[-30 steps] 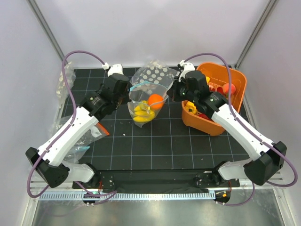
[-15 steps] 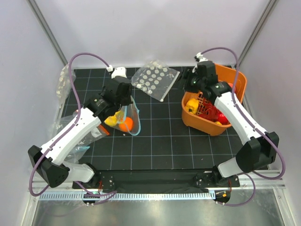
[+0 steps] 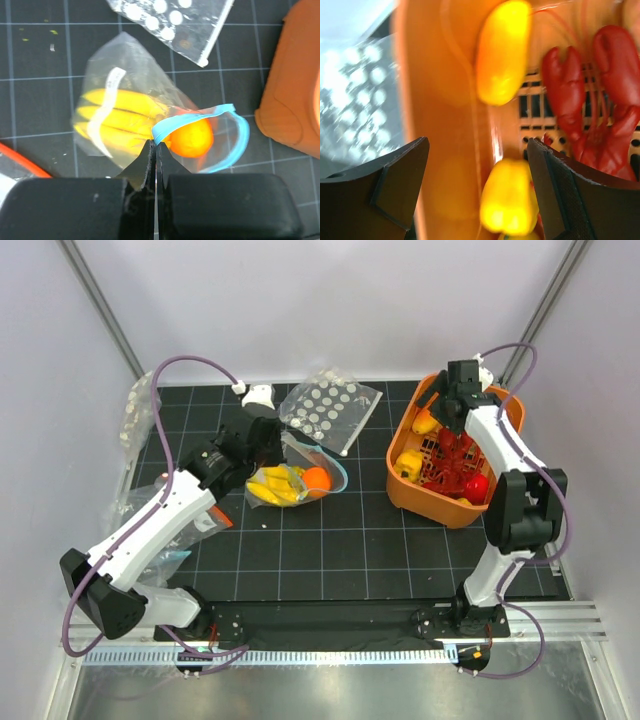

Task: Place the food in the zip-top bag and seal the zipper
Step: Pick up the fake fruit from the bin.

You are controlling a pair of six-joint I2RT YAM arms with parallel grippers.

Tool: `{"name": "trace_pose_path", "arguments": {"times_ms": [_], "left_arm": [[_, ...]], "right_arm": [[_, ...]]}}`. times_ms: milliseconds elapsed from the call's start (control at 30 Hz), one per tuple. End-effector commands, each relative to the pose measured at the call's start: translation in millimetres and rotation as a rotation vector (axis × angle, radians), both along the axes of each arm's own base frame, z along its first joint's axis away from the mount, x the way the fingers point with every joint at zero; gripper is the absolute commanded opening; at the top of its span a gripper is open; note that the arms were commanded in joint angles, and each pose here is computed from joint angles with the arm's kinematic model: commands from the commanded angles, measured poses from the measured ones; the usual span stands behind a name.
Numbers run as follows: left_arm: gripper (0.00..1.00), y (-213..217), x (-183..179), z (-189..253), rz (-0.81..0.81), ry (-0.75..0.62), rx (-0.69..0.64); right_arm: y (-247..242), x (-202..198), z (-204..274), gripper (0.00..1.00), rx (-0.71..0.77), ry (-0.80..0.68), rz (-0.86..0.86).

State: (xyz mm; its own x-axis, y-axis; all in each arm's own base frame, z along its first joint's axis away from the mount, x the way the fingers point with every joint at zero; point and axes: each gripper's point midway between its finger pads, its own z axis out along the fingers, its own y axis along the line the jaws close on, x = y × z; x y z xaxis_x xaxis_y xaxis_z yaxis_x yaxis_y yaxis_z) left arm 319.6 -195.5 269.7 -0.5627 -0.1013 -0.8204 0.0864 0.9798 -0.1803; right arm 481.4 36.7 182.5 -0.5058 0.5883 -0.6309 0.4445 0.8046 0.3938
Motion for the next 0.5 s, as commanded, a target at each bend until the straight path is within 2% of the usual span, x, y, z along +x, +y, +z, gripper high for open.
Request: {"name": "trace_pose_path", "arguments": {"times_ms": [0,167,333,467], "left_arm": [[0.0,-18,-1,23,-0.083,-0.061,-0.087],[0.0,-32,-2,24,-0.136,-0.039,-0.12],[0.0,-36,-3,24,-0.154,-0.031,-0.132],[0.0,-37,-4,23,-0.166,-0.027,-0.127]], "right_arm": [[-21,29,14,0.87,0.007,-0.079,-0.128],[-50,59,-19,0.87,0.066,-0.06,-0.236],[-48,90,-34,0.82,0.141,-0.109,-0.226],[-45,102,-57,0.82,0.174,-0.087,-0.229]]}}
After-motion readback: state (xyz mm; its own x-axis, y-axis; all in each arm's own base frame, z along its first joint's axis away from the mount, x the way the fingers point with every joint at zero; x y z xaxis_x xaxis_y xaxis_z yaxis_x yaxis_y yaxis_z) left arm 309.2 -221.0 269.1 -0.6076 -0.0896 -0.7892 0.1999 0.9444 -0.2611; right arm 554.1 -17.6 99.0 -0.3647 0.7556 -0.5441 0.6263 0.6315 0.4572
